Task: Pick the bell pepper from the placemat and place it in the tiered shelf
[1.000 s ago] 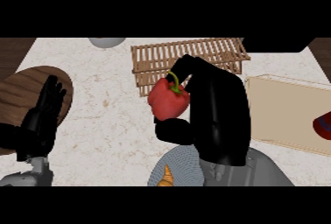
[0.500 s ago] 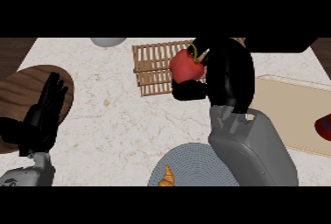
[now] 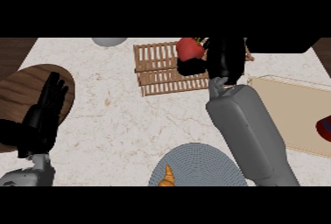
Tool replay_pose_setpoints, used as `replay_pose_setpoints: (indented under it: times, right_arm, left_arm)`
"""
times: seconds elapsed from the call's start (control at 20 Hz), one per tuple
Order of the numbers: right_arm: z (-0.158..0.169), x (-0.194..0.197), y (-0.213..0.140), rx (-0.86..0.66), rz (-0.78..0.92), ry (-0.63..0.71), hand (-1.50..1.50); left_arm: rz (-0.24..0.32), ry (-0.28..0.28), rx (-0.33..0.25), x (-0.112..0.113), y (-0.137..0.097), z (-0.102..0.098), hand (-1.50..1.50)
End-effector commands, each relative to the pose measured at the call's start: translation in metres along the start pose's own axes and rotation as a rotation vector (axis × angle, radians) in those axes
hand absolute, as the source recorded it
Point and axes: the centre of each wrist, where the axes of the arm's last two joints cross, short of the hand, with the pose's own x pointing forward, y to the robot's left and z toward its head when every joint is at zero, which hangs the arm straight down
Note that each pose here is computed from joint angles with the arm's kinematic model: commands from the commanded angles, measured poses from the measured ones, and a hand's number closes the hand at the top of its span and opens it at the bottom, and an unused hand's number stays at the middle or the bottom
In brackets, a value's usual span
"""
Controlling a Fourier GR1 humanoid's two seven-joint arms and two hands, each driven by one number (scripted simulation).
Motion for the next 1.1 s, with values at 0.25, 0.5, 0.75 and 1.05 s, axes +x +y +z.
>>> replay_pose_setpoints:
  times: [0.25, 0.5, 0.75, 1.05]
  right_arm:
    - [-0.033, -0.031, 0.036, -0.003, 0.005, 0.022, 1.50]
    - [-0.052, -0.023, 0.035, 0.036, -0.124, 0.088, -1.50]
    - [-0.058, -0.032, 0.048, 0.058, -0.163, 0.077, -1.50]
    - [-0.071, -0.019, 0.031, 0.060, -0.259, -0.005, -1.50]
  left_arm:
    - [0.000, -0.004, -0.008, -0.014, -0.003, 0.005, 0.00]
    - [-0.002, -0.011, -0.001, 0.004, -0.002, -0.008, 0.00]
    - [-0.007, -0.012, 0.003, 0.002, 0.007, 0.009, 0.00]
    - [0.017, 0.005, -0.004, -0.004, -0.025, 0.000, 0.00]
